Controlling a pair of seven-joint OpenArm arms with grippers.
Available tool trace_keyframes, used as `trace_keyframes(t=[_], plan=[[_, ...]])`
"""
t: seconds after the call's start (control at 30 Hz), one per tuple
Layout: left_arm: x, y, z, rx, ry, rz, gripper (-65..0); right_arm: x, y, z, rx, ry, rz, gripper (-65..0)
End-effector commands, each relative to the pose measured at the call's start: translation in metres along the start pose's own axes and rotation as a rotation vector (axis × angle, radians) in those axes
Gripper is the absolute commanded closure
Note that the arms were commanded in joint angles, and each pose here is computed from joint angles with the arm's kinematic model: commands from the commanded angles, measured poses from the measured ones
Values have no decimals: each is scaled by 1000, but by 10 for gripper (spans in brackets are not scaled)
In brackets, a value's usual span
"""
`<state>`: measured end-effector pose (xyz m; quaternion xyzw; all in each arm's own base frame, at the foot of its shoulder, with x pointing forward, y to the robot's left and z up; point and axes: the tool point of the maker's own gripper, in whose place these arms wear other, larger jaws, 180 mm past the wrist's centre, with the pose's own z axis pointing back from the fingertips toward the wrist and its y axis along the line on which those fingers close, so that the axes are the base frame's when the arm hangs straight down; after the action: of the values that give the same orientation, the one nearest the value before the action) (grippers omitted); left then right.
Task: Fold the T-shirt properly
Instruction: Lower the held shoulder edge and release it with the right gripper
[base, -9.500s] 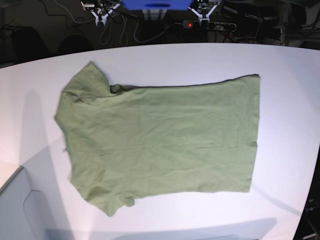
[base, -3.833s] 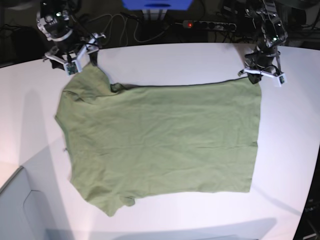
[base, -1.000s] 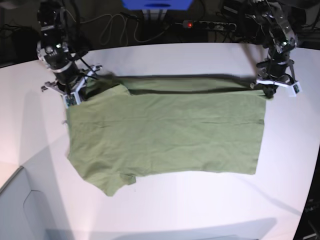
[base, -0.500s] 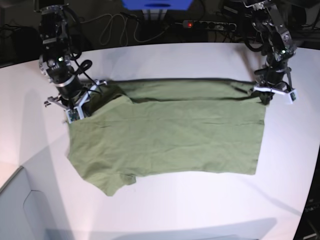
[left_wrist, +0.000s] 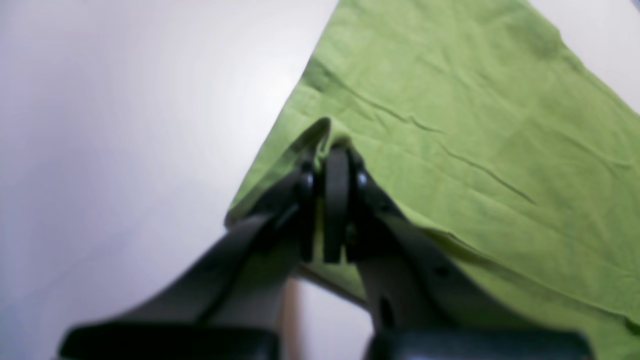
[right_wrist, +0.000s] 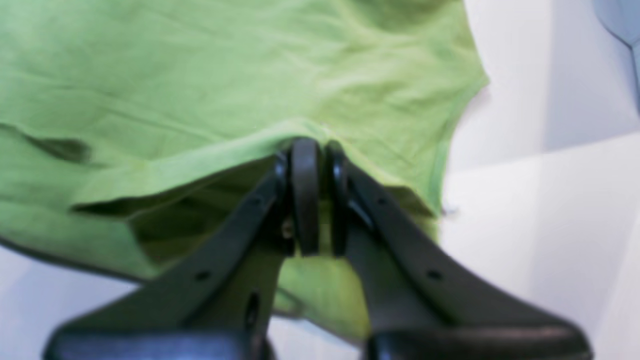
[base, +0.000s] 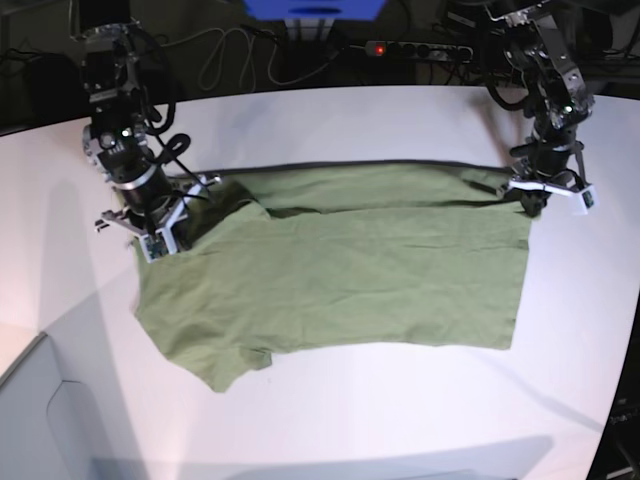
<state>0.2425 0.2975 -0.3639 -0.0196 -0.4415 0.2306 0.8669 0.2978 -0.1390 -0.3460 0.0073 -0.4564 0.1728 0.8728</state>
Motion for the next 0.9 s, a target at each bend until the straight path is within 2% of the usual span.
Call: trace_keyframes(t=[0.0,0.87], plan=[[16,-2,2,-8,-47,-11,0,17,-5,2,-7,-58,12,-2],[33,-8,-2,-22,-92,4,0,0,-2,6,-2,-20,6,-5]])
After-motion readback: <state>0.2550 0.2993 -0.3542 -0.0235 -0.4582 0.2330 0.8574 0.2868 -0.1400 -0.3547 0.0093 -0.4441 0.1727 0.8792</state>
